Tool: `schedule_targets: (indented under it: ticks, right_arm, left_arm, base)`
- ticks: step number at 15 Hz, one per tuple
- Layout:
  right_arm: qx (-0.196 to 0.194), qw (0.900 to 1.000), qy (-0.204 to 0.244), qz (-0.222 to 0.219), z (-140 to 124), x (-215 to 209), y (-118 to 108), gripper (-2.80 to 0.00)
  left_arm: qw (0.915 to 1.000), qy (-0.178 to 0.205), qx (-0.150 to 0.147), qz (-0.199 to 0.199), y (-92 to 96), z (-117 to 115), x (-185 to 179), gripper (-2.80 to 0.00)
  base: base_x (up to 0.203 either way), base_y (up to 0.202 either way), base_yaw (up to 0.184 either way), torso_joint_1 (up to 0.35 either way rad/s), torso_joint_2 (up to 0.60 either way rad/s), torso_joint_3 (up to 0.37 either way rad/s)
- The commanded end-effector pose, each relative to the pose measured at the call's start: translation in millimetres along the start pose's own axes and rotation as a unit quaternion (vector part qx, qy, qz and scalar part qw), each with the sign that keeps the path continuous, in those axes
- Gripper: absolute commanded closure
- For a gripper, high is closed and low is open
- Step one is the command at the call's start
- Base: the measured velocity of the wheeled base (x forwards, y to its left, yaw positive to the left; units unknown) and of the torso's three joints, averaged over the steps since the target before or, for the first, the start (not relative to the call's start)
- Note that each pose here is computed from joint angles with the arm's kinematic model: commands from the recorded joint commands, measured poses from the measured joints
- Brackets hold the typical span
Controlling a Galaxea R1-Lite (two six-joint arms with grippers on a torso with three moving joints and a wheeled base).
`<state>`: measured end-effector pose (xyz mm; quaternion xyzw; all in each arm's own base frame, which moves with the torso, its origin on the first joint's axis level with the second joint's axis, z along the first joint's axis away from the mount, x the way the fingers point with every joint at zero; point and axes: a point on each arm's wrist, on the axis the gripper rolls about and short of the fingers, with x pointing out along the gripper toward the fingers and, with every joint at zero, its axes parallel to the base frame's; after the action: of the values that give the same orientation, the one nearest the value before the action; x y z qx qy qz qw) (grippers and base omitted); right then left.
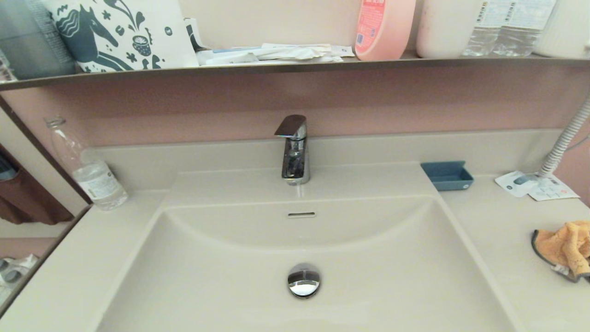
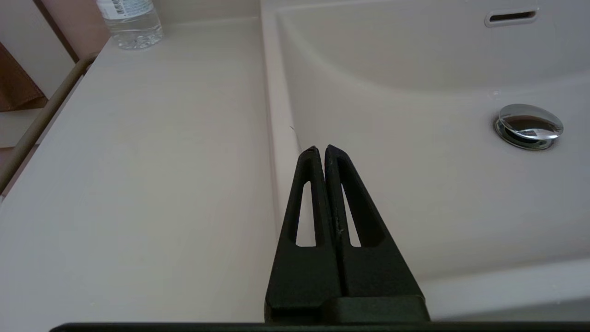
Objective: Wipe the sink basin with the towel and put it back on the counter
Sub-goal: Pick up the cloth
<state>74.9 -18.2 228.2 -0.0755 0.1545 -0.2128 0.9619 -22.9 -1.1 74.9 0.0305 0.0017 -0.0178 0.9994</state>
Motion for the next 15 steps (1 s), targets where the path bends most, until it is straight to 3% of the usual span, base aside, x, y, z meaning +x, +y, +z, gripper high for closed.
schedule_targets:
  ticks: [1,3,6,7,10,13,15]
  right_arm:
    - [-0.015,0.994,0.099,-0.031,-1,56,3,0.0]
    - [-0.004,0.987,0.153,-0.058,-10,95,-17,0.0]
    - [0.007,0.981,0.194,-0.007,-22,112,-28,0.0]
    - [0.006,0.98,0.2,0.001,-24,115,-27,-2.8]
    - [0.021,0.976,0.214,0.032,-13,127,-30,-2.8]
    - [0.047,0.967,0.234,0.09,15,127,-41,-2.8]
    - [0.036,0.961,0.25,0.112,29,138,-48,-2.8]
  left_arm:
    - [1.0,0.001,0.0,0.0,0.0,0,0,0.0]
    - [1.0,0.001,0.0,0.0,0.0,0,0,0.0]
    - [1.0,0.001,0.0,0.0,0.0,0,0,0.0]
    - [1.0,0.001,0.0,0.001,0.0,0,0,0.0]
    - [1.0,0.001,0.0,0.0,0.0,0,0,0.0]
    - [1.0,0.001,0.0,0.0,0.0,0,0,0.0]
    - [1.0,0.001,0.0,0.0,0.0,0,0,0.0]
  base:
    - [0.0,0.0,0.0,0.0,0.0,0.0]
    - [0.0,0.0,0.0,0.0,0.0,0.0]
    - [0.0,0.0,0.0,0.0,0.0,0.0]
    - [0.0,0.0,0.0,0.0,0.0,0.0]
    - [0.0,0.0,0.0,0.0,0.0,0.0]
    - [0.0,0.0,0.0,0.0,0.0,0.0]
    - [0.0,0.0,0.0,0.0,0.0,0.0]
